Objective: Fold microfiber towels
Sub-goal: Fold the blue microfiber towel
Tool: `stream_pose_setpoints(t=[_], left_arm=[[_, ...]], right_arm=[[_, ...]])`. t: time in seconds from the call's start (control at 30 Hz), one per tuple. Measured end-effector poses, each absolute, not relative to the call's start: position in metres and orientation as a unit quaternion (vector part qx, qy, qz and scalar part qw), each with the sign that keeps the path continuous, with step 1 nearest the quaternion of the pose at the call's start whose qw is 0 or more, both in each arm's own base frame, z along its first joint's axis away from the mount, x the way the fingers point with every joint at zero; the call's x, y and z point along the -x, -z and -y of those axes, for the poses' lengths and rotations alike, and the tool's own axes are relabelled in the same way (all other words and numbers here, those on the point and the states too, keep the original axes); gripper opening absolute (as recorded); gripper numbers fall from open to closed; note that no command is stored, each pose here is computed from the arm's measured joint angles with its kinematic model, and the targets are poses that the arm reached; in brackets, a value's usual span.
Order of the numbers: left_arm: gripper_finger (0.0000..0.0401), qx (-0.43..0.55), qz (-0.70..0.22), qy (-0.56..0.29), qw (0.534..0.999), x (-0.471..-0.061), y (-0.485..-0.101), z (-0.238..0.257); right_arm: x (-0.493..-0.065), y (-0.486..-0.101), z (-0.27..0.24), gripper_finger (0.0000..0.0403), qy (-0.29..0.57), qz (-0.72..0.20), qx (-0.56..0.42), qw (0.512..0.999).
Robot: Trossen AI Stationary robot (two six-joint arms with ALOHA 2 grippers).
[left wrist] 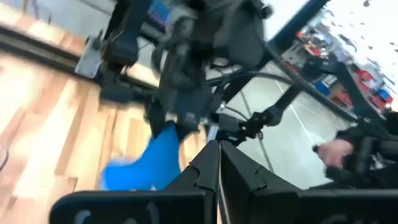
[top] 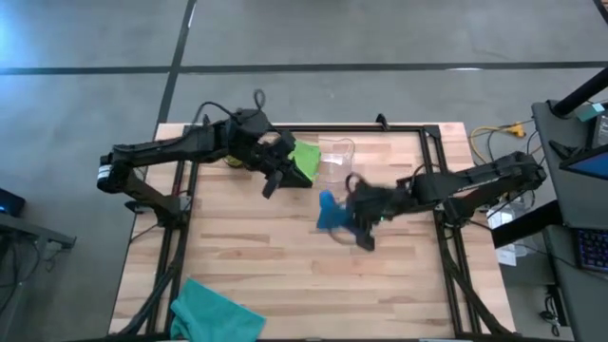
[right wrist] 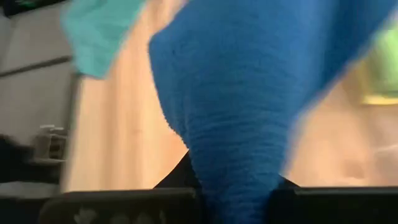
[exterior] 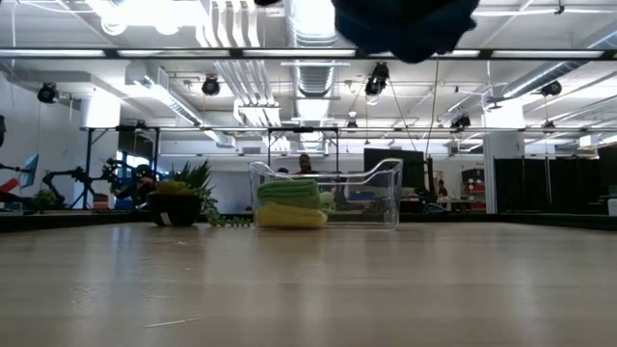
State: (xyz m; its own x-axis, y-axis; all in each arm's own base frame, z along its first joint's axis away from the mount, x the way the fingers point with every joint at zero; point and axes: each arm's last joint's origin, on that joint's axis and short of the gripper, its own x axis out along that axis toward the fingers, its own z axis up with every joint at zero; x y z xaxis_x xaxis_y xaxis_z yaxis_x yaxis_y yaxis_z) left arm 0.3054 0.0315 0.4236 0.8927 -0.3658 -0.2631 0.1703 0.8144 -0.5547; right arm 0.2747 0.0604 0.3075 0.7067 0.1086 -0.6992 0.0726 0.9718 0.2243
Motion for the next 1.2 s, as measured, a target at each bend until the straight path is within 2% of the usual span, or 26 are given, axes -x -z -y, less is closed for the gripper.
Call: stream_pose_setpoints(t=[0.23, 0.37, 0.47, 0.63, 0.83, 1.07, 1.2], left_arm=[[0.0001, 0.244, -0.225, 0.130, 0.934, -0.308, -0.409, -0.027], [0.0001, 0.239, -0.247, 0.119, 0.932, -0.302, -0.405, -0.027], [0.0001, 0.244, -0.273, 0.113, 0.924, -0.300, -0.392, -0.026], [0.0000, 0.245, -0.269, 0.090, 0.927, -0.281, -0.386, -0.025], [0.0000, 0.278, -0.299, 0.073, 0.910, -0.261, -0.361, -0.020], [0.0000, 0.320, -0.306, 0.080, 0.893, -0.246, -0.329, -0.006], [0.0000, 0.340, -0.310, 0.133, 0.878, -0.244, -0.311, 0.009]], right_arm=[[-0.266, -0.278, -0.075, 0.0014, -0.027, -0.430, -0.169, 0.887], [-0.269, -0.261, -0.086, 0.0014, -0.069, -0.400, -0.216, 0.888], [-0.274, -0.239, -0.088, 0.0013, -0.069, -0.395, -0.244, 0.883], [-0.290, -0.217, -0.096, 0.0013, -0.101, -0.390, -0.284, 0.870], [-0.320, -0.188, -0.109, 0.0013, -0.145, -0.410, -0.307, 0.847], [-0.345, -0.136, -0.119, 0.0013, -0.191, -0.504, -0.332, 0.774], [-0.350, -0.125, -0.122, 0.0013, -0.186, -0.537, -0.339, 0.750]])
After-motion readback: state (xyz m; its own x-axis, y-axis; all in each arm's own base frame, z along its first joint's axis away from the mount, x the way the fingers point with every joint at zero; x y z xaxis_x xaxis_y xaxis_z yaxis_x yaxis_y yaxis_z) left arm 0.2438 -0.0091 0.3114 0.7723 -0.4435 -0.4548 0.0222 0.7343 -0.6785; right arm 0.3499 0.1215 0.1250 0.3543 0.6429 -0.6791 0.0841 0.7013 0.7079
